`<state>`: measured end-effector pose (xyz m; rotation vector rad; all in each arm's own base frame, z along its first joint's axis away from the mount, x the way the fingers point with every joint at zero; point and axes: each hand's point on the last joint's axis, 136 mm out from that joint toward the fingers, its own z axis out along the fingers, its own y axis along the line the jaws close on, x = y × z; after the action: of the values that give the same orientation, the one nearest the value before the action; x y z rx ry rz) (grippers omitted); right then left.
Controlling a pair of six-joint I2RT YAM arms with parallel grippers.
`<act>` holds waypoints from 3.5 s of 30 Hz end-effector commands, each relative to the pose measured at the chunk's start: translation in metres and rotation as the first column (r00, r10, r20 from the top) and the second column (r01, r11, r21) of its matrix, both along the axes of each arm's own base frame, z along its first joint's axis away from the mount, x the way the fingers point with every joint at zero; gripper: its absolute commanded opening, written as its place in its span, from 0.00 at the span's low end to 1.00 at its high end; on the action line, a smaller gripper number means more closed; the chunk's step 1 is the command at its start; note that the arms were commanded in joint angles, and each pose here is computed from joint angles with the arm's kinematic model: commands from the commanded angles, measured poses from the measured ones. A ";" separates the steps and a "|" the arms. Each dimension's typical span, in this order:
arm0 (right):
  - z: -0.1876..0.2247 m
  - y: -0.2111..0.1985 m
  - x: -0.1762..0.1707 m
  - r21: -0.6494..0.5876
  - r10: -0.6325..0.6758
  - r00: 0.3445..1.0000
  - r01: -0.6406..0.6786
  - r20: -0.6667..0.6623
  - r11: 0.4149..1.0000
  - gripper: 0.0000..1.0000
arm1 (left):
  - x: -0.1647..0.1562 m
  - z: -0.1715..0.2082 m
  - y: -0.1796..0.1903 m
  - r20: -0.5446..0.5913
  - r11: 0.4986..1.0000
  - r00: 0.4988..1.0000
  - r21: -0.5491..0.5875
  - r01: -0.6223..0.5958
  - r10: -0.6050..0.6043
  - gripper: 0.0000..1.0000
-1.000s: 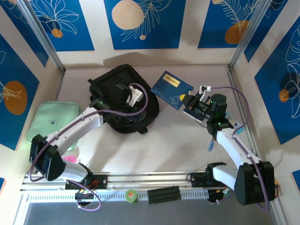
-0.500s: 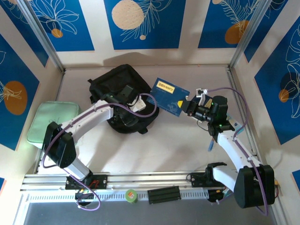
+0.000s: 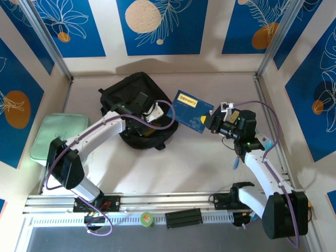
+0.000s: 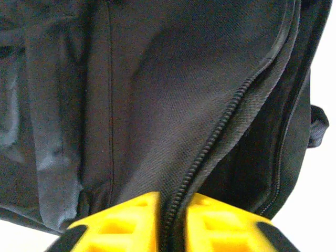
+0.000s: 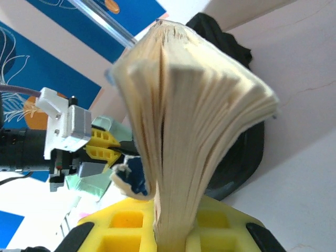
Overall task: Pack the student bag
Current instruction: Open the student bag at the top-center of the table, then place the book in the student bag, then close the student bag at the top-center of the table.
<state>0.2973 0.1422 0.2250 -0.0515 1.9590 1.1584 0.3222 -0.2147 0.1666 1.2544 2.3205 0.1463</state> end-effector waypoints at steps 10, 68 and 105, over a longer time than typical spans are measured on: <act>-0.001 -0.043 -0.013 -0.022 -0.274 0.955 0.274 -0.114 0.962 0.01 | 0.035 0.072 0.004 0.236 0.968 0.945 -0.167 -0.189 0.225 0.00; -0.080 0.211 0.113 0.246 0.093 0.748 0.097 -0.657 0.964 0.01 | 0.027 0.152 -0.023 0.446 0.795 0.849 -0.604 0.054 0.282 0.00; -0.100 -0.007 0.063 -0.277 -0.457 0.637 0.368 -0.620 0.888 0.66 | -0.036 0.065 -0.031 0.123 0.793 0.991 -0.607 0.039 0.046 0.53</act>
<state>0.3712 0.1767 0.1450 0.8483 2.3859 1.0189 0.3205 -0.2239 0.2306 0.7624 1.9970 -0.2219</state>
